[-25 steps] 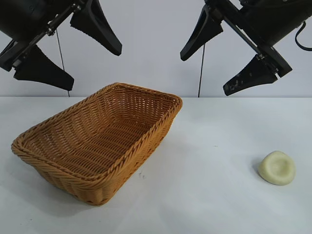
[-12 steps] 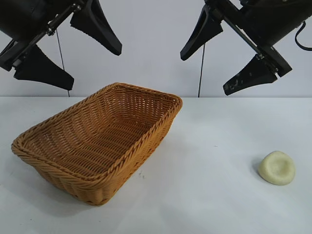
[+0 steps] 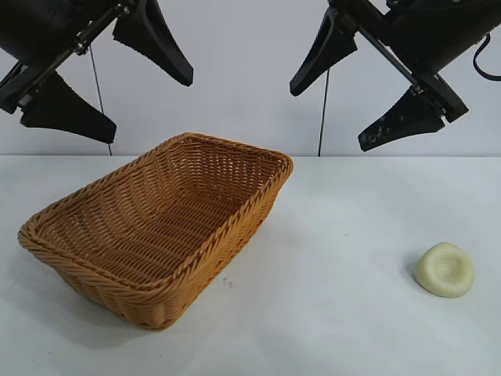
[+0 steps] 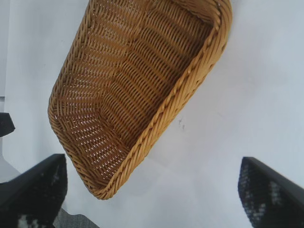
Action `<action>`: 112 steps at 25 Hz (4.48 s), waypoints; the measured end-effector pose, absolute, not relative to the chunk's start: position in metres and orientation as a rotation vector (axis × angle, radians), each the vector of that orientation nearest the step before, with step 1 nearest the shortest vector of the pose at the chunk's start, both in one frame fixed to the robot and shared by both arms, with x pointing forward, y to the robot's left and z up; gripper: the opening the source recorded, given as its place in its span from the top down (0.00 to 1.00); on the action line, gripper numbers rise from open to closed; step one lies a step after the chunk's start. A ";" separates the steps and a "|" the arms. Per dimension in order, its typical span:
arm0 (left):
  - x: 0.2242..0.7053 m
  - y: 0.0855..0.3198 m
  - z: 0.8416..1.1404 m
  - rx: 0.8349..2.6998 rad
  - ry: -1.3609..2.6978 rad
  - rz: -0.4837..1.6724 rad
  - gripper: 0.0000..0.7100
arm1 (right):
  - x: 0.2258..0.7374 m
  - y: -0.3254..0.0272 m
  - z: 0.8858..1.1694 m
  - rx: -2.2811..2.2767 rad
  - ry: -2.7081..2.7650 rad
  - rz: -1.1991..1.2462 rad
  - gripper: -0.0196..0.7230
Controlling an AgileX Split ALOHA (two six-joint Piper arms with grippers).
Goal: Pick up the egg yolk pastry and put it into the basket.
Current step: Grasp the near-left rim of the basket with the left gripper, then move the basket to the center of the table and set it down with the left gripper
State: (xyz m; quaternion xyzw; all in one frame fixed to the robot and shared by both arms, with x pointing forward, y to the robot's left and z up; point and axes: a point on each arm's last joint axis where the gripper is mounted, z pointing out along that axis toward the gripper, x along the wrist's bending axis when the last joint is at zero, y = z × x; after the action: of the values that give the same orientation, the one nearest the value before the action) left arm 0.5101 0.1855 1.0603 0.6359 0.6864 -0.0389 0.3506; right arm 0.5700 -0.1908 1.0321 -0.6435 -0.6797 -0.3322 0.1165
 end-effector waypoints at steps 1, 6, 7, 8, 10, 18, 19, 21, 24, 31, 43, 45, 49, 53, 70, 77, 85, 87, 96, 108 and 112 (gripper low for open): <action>0.503 0.186 1.058 1.636 1.816 -0.108 0.02 | 0.570 -0.191 1.032 -1.884 -1.990 -0.973 0.04; 0.481 0.182 1.043 1.580 2.027 -0.137 0.02 | 0.570 -0.191 1.032 -1.884 -1.990 -0.973 0.04; 0.478 0.181 1.040 1.541 2.084 -0.138 0.02 | 0.570 -0.191 1.032 -1.884 -1.990 -0.973 0.04; 0.476 0.180 1.036 1.492 2.143 -0.145 0.02 | 0.570 -0.191 1.032 -1.884 -1.990 -0.973 0.04; 0.471 0.179 1.028 1.380 2.255 -0.162 0.02 | 0.570 -0.191 1.032 -1.884 -1.990 -0.973 0.04; 0.465 0.187 1.004 0.990 2.515 -0.177 0.02 | 0.570 -0.191 1.032 -1.884 -1.991 -0.972 0.04; 0.469 0.186 1.002 0.970 2.507 -0.176 0.02 | 0.570 -0.191 1.032 -1.884 -1.990 -0.973 0.04; 0.474 0.184 0.996 0.945 2.512 -0.176 0.02 | 0.570 -0.191 1.032 -1.884 -1.990 -0.973 0.04; 0.480 0.181 0.981 0.933 2.563 -0.175 0.02 | 0.570 -0.191 1.032 -1.884 -1.990 -0.973 0.04; 0.501 0.173 0.937 0.888 2.612 -0.157 0.02 | 0.570 -0.191 1.032 -1.884 -1.990 -0.973 0.04; 0.512 0.169 0.891 0.848 2.698 -0.149 0.07 | 0.569 -0.191 1.032 -1.877 -1.990 -0.963 0.04; 0.512 0.169 0.891 0.845 2.698 -0.151 0.24 | 0.569 -0.190 1.032 -1.875 -1.989 -0.962 0.04; 0.512 0.169 0.891 0.844 2.695 -0.151 0.77 | 0.569 -0.190 1.032 -1.873 -1.987 -0.960 0.04; 0.517 0.167 0.896 0.845 2.701 -0.160 0.88 | 0.569 -0.190 1.032 -1.873 -1.987 -0.960 0.04; 0.604 0.194 0.946 1.698 2.277 -0.285 0.88 | 0.568 -0.190 1.032 -1.869 -1.987 -0.955 0.04; 0.613 0.166 0.940 1.972 2.084 -0.327 0.88 | 0.568 -0.190 1.032 -1.867 -1.988 -0.953 0.04; 0.616 0.163 0.925 1.972 2.084 -0.314 0.88 | 0.568 -0.190 1.032 -1.867 -1.988 -0.952 0.04; 0.617 0.163 0.916 1.976 2.101 -0.330 0.88 | 0.568 -0.190 1.032 -1.867 -1.988 -0.952 0.04; 0.621 0.163 0.890 2.022 2.088 -0.328 0.84 | 0.568 -0.190 1.032 -1.867 -1.988 -0.952 0.04; 0.625 0.159 0.918 2.020 2.045 -0.350 0.04 | 0.568 -0.190 1.032 -1.867 -1.988 -0.952 0.04; 0.634 0.157 0.970 2.025 1.943 -0.254 0.03 | 0.568 -0.190 1.032 -1.867 -1.987 -0.952 0.04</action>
State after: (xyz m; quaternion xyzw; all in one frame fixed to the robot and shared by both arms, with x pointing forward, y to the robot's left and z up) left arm 0.6343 0.1573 0.9696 0.7092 0.6806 -0.0888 0.1611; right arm 0.5680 -0.1902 1.0319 -0.6412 -0.6824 -0.3272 0.1267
